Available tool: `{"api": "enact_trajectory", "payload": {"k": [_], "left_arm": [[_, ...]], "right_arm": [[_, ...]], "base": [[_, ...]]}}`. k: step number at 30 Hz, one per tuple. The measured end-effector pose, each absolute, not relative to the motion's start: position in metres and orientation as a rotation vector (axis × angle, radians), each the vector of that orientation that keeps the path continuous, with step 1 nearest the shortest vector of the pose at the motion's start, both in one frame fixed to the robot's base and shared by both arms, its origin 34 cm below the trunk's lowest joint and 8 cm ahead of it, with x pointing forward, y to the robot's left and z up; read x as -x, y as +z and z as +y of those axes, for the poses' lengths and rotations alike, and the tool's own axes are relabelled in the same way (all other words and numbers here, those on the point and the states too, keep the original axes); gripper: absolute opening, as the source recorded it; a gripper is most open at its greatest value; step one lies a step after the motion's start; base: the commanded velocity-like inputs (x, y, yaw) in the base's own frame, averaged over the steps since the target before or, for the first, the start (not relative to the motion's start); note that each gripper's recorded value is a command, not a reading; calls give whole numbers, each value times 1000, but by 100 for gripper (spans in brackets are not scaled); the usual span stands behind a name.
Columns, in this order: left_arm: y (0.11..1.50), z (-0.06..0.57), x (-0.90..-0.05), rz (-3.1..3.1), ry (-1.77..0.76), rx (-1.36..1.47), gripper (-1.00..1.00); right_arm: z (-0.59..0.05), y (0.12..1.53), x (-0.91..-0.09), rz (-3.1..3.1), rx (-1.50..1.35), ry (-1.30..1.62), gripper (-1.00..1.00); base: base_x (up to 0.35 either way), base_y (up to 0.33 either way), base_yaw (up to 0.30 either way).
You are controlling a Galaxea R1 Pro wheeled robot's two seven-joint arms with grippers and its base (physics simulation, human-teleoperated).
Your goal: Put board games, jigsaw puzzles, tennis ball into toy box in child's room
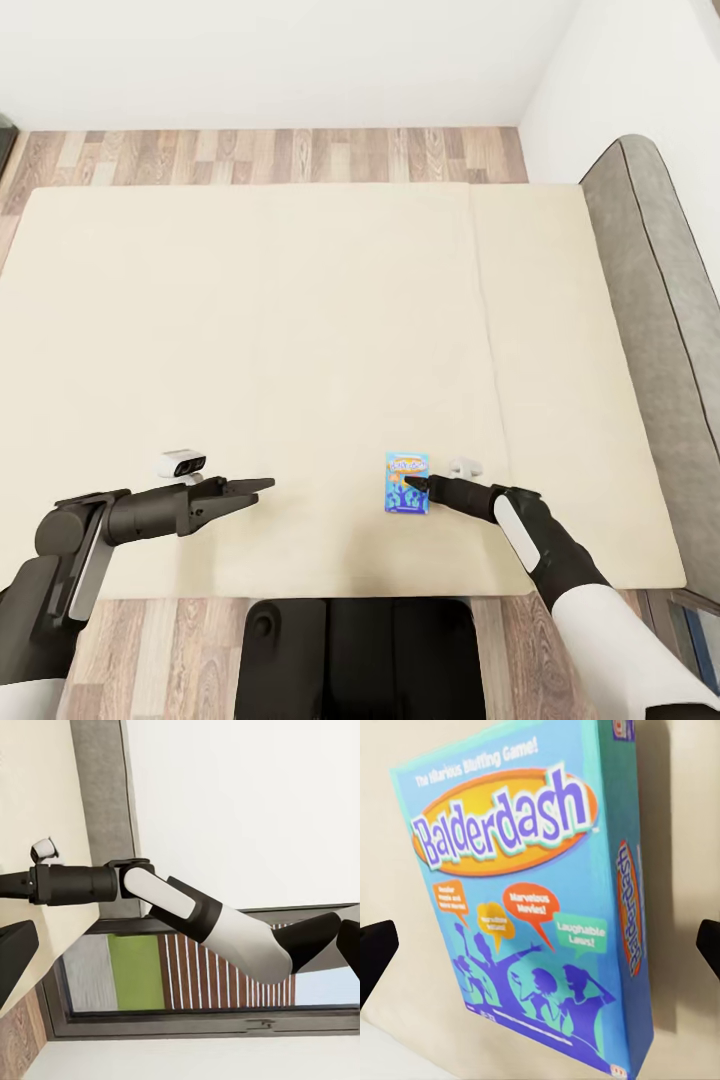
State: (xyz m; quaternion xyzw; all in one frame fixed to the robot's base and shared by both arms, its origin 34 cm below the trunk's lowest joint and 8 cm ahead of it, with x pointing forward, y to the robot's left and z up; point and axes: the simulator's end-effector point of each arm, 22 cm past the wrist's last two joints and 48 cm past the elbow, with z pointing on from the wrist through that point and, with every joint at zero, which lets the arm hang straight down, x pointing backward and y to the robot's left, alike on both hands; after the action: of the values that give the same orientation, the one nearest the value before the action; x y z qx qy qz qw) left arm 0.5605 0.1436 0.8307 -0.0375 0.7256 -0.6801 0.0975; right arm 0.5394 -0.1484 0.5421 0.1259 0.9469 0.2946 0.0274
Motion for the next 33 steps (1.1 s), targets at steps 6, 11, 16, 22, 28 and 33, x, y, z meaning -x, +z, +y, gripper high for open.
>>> {"api": "enact_trajectory", "payload": {"k": [6,11,16,22,28,33], "left_arm": [[830,145,-560,2151,-2010,111,100],[830,145,-561,2152,-2009,111,100],[830,145,-560,2151,-2010,110,100],[830,145,-560,2150,-2011,111,100],[830,144,-560,2150,-2012,110,100],[830,144,-560,2151,-2012,109,100]], "right_arm": [[-148,542,-541,2923,-390,905,100],[-149,542,-545,2921,-386,899,100],[-149,542,-547,2918,-383,896,100],[-149,543,-549,2915,-379,895,100],[-149,544,-551,2910,-376,895,100],[-149,544,-552,2910,-376,894,100]], "base": [[0,0,0],[0,0,0],[0,0,0],[0,0,0],[0,0,0],[0,0,0]]}}
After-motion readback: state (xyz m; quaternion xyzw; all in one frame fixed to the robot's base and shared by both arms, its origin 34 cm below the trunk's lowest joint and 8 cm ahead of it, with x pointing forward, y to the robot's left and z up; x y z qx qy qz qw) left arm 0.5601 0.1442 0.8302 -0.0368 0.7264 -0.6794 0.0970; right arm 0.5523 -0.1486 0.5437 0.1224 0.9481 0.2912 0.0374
